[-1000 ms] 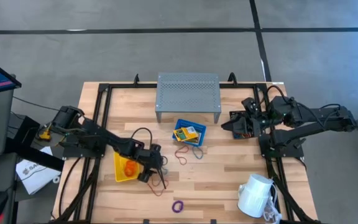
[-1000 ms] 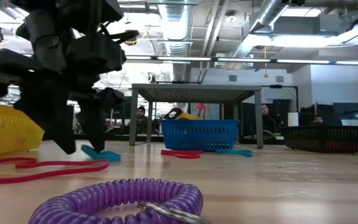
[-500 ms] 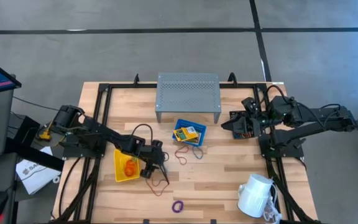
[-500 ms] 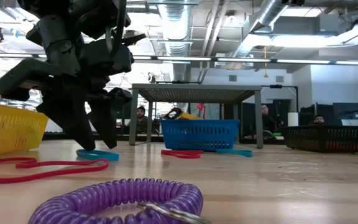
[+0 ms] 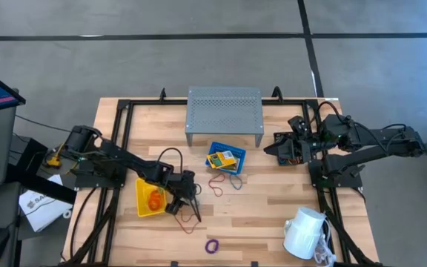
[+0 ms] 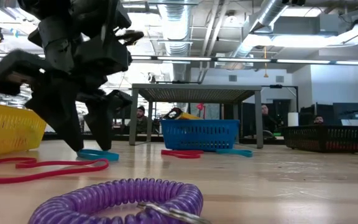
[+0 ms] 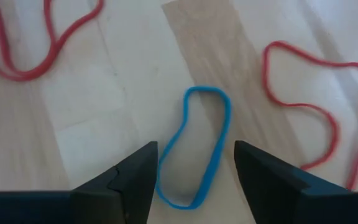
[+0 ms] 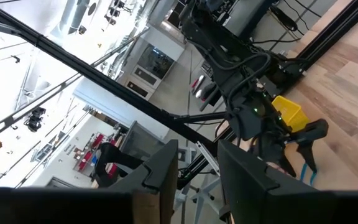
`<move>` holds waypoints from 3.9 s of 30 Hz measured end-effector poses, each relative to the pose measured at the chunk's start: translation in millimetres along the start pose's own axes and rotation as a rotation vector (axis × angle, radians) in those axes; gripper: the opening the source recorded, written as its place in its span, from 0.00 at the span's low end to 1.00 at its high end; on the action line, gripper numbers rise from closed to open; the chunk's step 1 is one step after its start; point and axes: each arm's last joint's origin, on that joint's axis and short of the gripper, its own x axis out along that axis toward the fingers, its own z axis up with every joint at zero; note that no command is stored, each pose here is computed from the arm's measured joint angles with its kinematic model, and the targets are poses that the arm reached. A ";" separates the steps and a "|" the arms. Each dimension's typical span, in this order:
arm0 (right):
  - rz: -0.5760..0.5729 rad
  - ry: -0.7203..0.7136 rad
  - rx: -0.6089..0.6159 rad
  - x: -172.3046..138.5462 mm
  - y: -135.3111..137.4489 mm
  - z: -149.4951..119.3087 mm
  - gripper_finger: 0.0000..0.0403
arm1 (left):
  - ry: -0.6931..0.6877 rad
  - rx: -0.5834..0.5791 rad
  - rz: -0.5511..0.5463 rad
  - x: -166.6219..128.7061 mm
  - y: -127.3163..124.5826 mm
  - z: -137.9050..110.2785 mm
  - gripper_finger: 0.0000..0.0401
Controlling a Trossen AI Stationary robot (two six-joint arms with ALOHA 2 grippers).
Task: Pick & Place Office Desk Supplies
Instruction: Put the blue rubber band into the black bin
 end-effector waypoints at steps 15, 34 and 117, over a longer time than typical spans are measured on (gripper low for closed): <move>0.005 -0.004 0.010 -0.1 0.5 0.4 0.28 | 0.006 0.005 0.016 9.6 0.5 -1.3 0.53; 0.006 -0.004 0.007 -0.1 0.6 0.4 0.28 | -0.002 0.002 -0.040 8.6 -1.2 -1.3 0.05; -0.037 0.223 -0.695 159.4 26.9 31.2 0.48 | -1.237 -0.669 -0.463 -172.0 35.9 76.6 0.00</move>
